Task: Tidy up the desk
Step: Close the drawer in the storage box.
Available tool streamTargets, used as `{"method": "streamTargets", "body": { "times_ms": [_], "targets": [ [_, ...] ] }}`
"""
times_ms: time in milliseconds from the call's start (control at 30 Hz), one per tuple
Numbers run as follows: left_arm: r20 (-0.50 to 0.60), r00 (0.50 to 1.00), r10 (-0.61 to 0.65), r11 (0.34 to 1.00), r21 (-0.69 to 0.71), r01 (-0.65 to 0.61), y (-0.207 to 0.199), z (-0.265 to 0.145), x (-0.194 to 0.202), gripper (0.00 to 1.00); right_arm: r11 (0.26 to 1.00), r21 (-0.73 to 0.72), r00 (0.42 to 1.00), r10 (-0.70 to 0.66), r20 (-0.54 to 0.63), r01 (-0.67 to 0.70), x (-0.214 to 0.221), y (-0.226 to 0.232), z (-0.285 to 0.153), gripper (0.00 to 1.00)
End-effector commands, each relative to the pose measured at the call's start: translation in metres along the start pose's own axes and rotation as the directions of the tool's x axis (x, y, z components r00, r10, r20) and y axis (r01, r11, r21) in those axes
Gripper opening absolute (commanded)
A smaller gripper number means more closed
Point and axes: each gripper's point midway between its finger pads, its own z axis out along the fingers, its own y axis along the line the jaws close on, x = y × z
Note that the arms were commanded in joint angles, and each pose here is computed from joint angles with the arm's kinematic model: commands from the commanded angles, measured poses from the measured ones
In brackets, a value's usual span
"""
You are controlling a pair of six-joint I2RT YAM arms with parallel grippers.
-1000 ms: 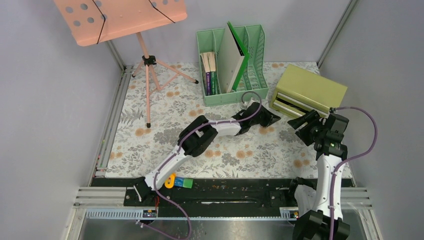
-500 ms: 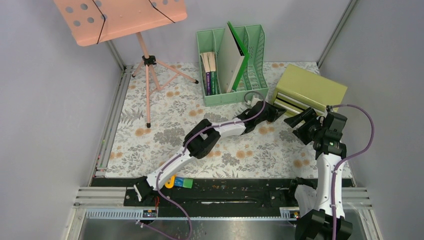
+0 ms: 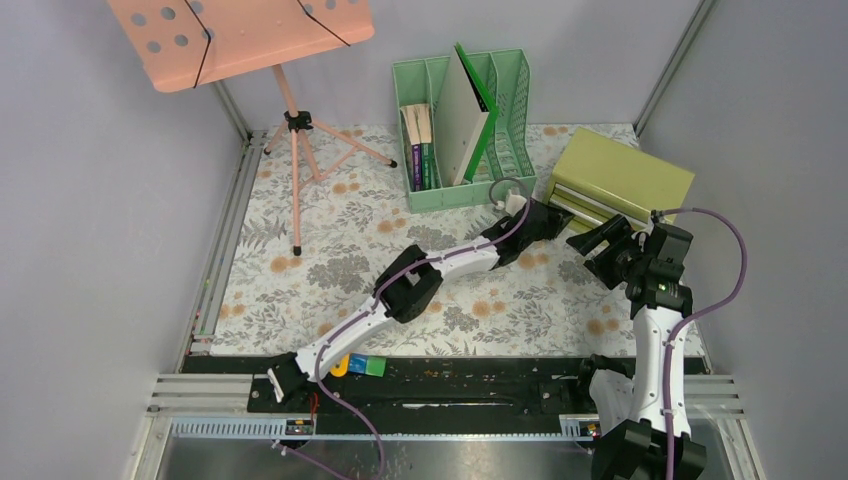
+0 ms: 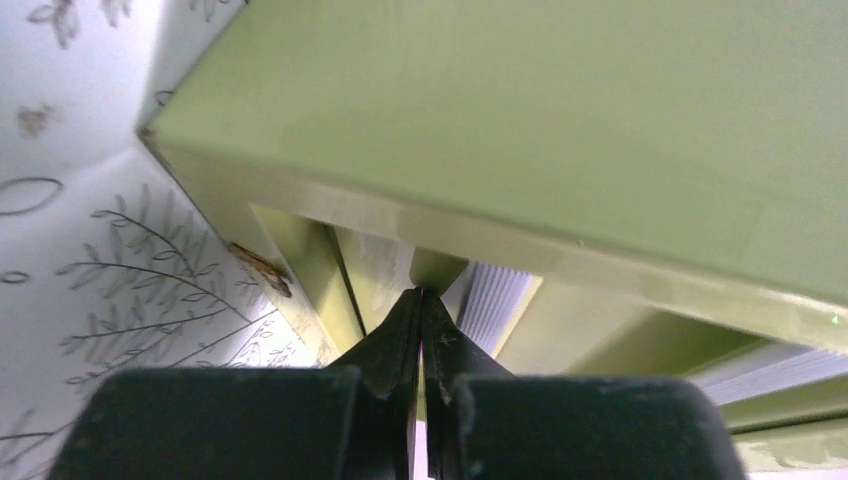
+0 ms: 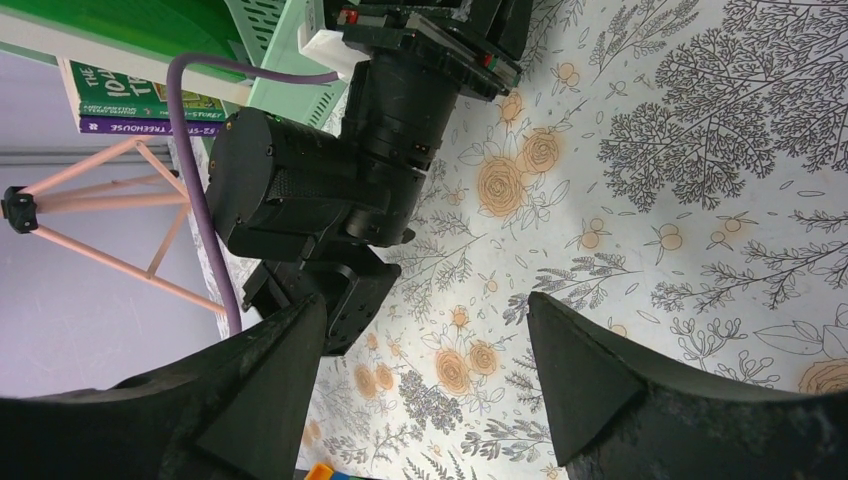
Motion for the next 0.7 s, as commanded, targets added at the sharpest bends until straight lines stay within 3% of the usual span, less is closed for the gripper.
{"method": "streamTargets", "body": {
  "times_ms": [0,167,333,467,667],
  "targets": [
    [0.111,0.993,-0.034,0.995,0.099,0.023,-0.039,0.003,-0.009,0.0,0.997,-0.051,0.999,-0.049,0.016,0.05,-0.008,0.02,-0.008,0.81],
    [0.12,0.993,-0.023,0.996,0.084,0.013,-0.035,0.0,-0.011,0.0,0.998,-0.045,0.998,-0.054,0.018,0.054,-0.006,0.018,-0.009,0.81],
    [0.048,0.999,-0.003,0.995,0.098,-0.002,-0.036,-0.008,-0.001,0.0,0.997,-0.05,0.998,-0.054,0.014,0.055,-0.006,0.019,-0.01,0.81],
    [0.015,0.995,0.095,0.988,0.122,-0.096,-0.044,-0.025,0.004,0.0,0.996,-0.059,0.998,-0.059,0.014,0.06,-0.005,0.021,-0.011,0.82],
    [0.035,0.982,0.188,0.966,0.173,-0.191,-0.078,-0.067,0.002,0.09,0.995,-0.07,0.998,-0.065,0.011,0.066,-0.002,0.023,-0.012,0.82]
  ]
}}
